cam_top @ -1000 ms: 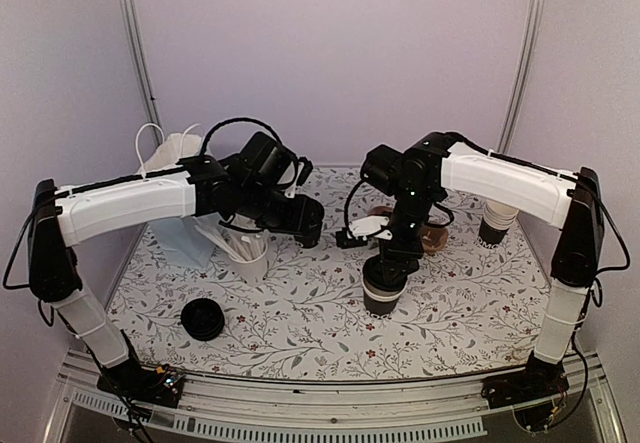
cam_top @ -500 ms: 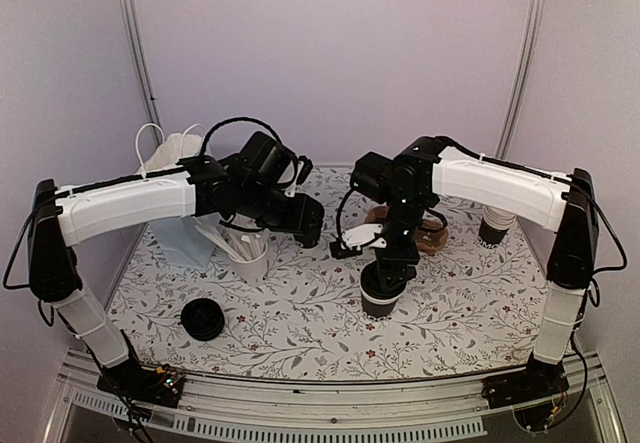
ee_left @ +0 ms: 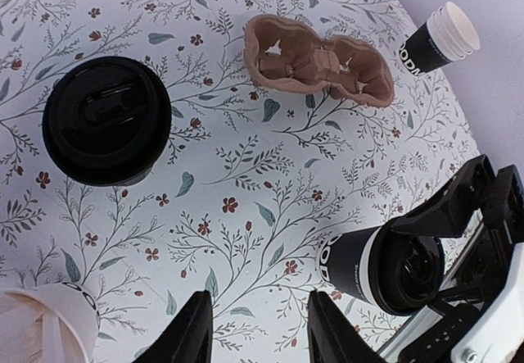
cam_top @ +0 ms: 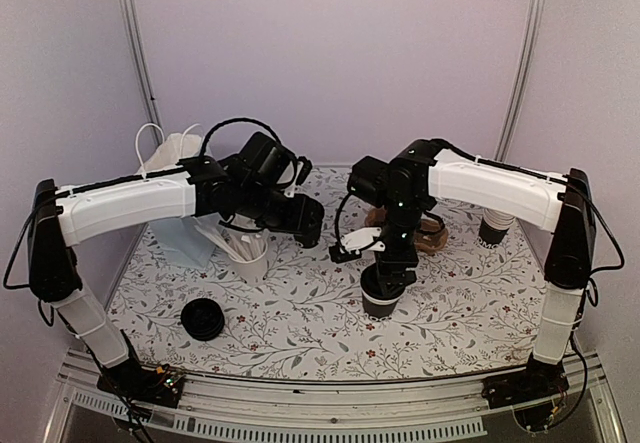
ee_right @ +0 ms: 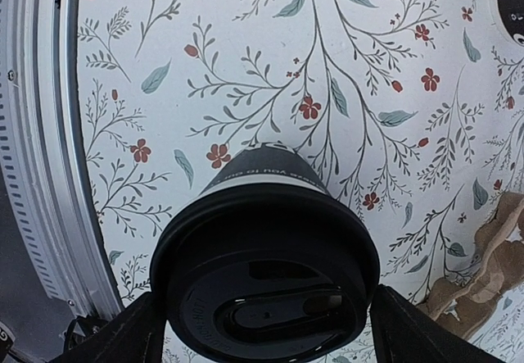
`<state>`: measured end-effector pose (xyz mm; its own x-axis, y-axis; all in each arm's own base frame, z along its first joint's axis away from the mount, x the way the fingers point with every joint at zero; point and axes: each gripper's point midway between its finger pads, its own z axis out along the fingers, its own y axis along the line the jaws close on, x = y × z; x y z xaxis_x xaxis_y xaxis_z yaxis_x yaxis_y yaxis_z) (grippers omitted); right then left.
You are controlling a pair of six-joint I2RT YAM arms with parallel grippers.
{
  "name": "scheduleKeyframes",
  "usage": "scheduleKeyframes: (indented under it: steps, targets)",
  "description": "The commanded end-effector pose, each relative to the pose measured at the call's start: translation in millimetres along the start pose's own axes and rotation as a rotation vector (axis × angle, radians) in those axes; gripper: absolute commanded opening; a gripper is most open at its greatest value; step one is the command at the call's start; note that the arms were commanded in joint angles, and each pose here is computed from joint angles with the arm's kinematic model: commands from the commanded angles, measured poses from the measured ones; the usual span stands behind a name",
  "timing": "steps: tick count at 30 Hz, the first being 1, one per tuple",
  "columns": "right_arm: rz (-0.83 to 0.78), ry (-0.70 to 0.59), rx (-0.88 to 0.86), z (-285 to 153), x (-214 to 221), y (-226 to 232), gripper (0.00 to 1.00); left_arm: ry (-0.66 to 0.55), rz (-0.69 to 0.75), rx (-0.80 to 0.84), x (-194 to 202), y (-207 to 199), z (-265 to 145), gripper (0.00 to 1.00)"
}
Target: Pack the takeout coffee
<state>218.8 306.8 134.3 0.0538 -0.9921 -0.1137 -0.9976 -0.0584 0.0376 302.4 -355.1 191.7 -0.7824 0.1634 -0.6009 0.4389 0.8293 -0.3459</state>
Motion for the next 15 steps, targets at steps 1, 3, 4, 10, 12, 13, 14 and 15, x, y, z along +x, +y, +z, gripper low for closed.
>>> scheduleKeyframes:
  steps: [1,3,4,10,12,13,14,15]
  targets:
    - [-0.01,-0.026,0.059,-20.3,-4.5,-2.5,0.92,-0.041,0.007,0.019,-12.9,-1.2,-5.1,0.42]
    - [-0.016,-0.045,0.085,-31.5,-4.1,-2.3,0.99,-0.04,0.016,0.038,-15.4,-7.0,-4.4,0.42]
    - [-0.021,-0.052,0.094,-35.3,-3.4,-1.6,0.99,-0.042,0.022,0.049,-17.2,-10.2,-4.5,0.42]
    - [-0.051,-0.176,0.175,-70.3,2.4,3.0,0.99,-0.053,0.114,0.114,-24.9,-40.5,-3.5,0.43]
    - [-0.01,-0.244,0.189,-82.6,8.5,-6.5,0.99,-0.046,0.143,0.159,-24.3,-54.4,-0.7,0.45]
    - [0.015,-0.299,0.195,-91.5,11.0,-11.8,0.99,-0.037,0.154,0.195,-22.5,-63.0,0.9,0.46]
    - [0.051,-0.359,0.209,-98.4,14.9,-23.7,0.99,-0.025,0.161,0.22,-18.7,-70.0,5.5,0.47]
    - [0.092,-0.436,0.224,-108.4,18.8,-35.0,0.99,-0.018,0.165,0.246,-16.7,-76.5,8.0,0.56]
